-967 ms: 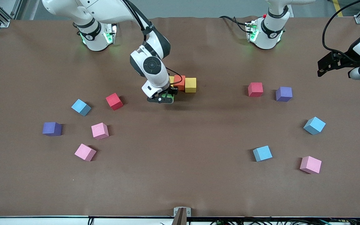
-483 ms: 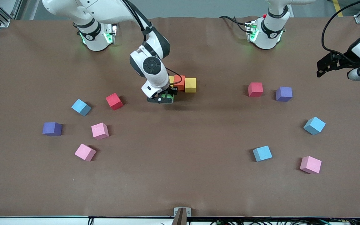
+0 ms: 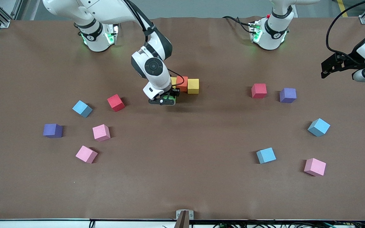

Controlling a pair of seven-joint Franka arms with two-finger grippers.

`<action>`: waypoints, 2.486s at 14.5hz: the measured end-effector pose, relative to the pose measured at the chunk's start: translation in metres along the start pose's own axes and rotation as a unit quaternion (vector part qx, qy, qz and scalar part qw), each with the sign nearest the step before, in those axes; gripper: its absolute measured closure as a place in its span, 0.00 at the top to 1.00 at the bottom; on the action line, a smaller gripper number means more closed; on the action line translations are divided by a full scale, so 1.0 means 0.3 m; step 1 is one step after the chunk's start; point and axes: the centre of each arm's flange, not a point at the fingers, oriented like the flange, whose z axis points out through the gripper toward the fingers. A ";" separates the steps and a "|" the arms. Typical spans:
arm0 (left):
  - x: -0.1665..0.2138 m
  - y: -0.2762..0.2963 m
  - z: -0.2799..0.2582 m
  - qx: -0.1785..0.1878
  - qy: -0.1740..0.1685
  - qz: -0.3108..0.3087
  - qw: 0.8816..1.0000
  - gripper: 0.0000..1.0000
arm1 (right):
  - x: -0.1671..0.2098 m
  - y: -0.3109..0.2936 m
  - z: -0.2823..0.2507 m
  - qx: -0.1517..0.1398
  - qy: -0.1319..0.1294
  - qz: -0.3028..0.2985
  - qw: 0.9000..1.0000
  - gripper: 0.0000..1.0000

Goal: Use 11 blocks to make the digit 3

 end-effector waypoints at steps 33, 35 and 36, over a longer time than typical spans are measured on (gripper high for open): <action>0.009 -0.033 -0.014 0.000 0.018 -0.009 1.000 1.00 | -0.012 0.013 0.002 -0.006 0.000 0.010 1.000 0.61; 0.009 -0.034 -0.014 0.000 0.018 -0.009 1.000 1.00 | -0.012 0.013 0.002 -0.005 0.001 0.012 1.000 0.61; 0.008 -0.034 -0.015 0.000 0.018 -0.010 1.000 1.00 | -0.012 0.013 0.002 -0.005 0.001 0.012 1.000 0.61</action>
